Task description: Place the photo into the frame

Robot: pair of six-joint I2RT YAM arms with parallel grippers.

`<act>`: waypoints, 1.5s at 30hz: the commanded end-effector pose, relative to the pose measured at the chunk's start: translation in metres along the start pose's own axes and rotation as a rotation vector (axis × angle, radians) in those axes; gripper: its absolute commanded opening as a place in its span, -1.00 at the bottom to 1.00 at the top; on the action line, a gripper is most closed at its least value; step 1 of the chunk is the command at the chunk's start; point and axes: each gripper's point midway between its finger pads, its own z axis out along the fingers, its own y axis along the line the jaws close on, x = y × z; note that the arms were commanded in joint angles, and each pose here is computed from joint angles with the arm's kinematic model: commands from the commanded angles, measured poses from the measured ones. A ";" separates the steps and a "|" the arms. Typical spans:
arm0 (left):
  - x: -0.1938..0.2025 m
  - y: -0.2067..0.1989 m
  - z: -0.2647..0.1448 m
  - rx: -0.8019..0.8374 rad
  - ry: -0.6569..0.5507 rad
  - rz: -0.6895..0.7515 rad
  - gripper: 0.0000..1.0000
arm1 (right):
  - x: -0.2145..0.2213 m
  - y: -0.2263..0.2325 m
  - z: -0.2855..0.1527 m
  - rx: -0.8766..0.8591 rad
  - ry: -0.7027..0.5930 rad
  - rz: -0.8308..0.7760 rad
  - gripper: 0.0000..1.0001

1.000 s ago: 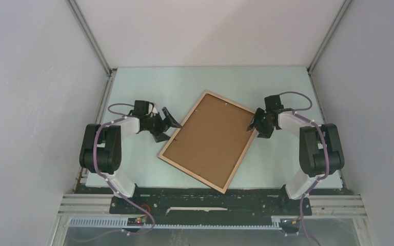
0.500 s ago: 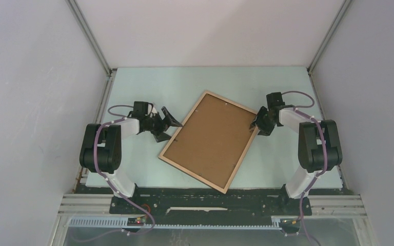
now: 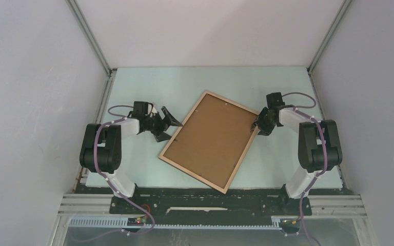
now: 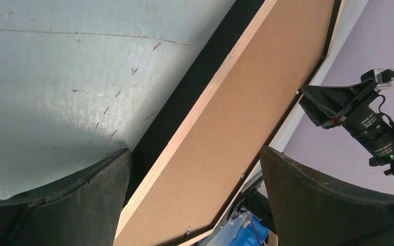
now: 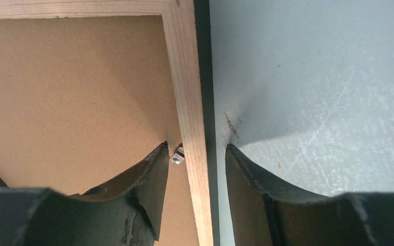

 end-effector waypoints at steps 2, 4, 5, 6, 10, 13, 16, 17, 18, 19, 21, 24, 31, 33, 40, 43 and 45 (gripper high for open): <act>0.009 -0.004 -0.002 0.039 0.027 -0.009 0.97 | -0.005 -0.004 0.003 0.037 -0.022 0.034 0.04; 0.009 -0.005 -0.002 0.040 0.027 -0.008 0.98 | -0.003 -0.003 0.004 0.039 -0.018 0.036 0.03; 0.009 -0.005 -0.002 0.041 0.027 -0.008 0.98 | -0.003 -0.003 0.004 0.040 -0.016 0.037 0.03; 0.009 -0.005 -0.002 0.042 0.026 -0.007 0.98 | -0.003 -0.003 0.004 0.039 -0.017 0.041 0.03; 0.009 -0.004 -0.002 0.040 0.023 -0.008 0.98 | -0.001 -0.003 0.005 0.052 -0.019 0.041 0.02; 0.009 -0.005 -0.003 0.039 0.018 -0.006 0.98 | 0.000 -0.002 0.005 0.049 -0.018 0.041 0.01; 0.009 -0.005 -0.003 0.040 0.018 -0.006 0.98 | 0.001 -0.002 0.005 0.054 -0.020 0.040 -0.06; 0.009 -0.005 -0.003 0.041 0.020 -0.005 0.98 | 0.002 -0.002 0.006 0.057 -0.018 0.040 -0.10; 0.009 -0.006 -0.003 0.041 0.019 -0.005 0.98 | 0.002 -0.001 0.005 0.056 -0.018 0.037 -0.14; 0.009 -0.006 -0.004 0.042 0.018 -0.004 0.98 | 0.003 -0.001 0.005 0.054 -0.018 0.037 -0.16; 0.009 -0.006 -0.004 0.041 0.017 -0.004 0.98 | 0.002 0.001 0.004 0.051 -0.022 0.035 -0.18; 0.009 -0.005 -0.004 0.039 0.015 -0.004 0.97 | 0.002 0.004 0.001 0.046 -0.024 0.029 -0.27; 0.009 -0.006 -0.005 0.039 0.012 -0.002 0.98 | 0.001 0.012 -0.003 0.020 -0.029 0.019 -0.70; 0.009 -0.006 -0.005 0.040 0.013 -0.002 0.98 | 0.000 0.014 -0.004 0.008 -0.032 0.012 -0.83; 0.009 -0.006 -0.005 0.043 0.012 0.000 0.97 | -0.012 0.027 -0.018 -0.029 -0.061 -0.073 -0.89; 0.009 -0.006 -0.005 0.043 0.011 0.000 0.98 | -0.020 0.033 -0.031 -0.051 -0.089 -0.125 -0.53; 0.008 -0.006 -0.005 0.042 0.011 -0.001 0.97 | -0.025 0.035 -0.040 -0.058 -0.106 -0.163 -0.16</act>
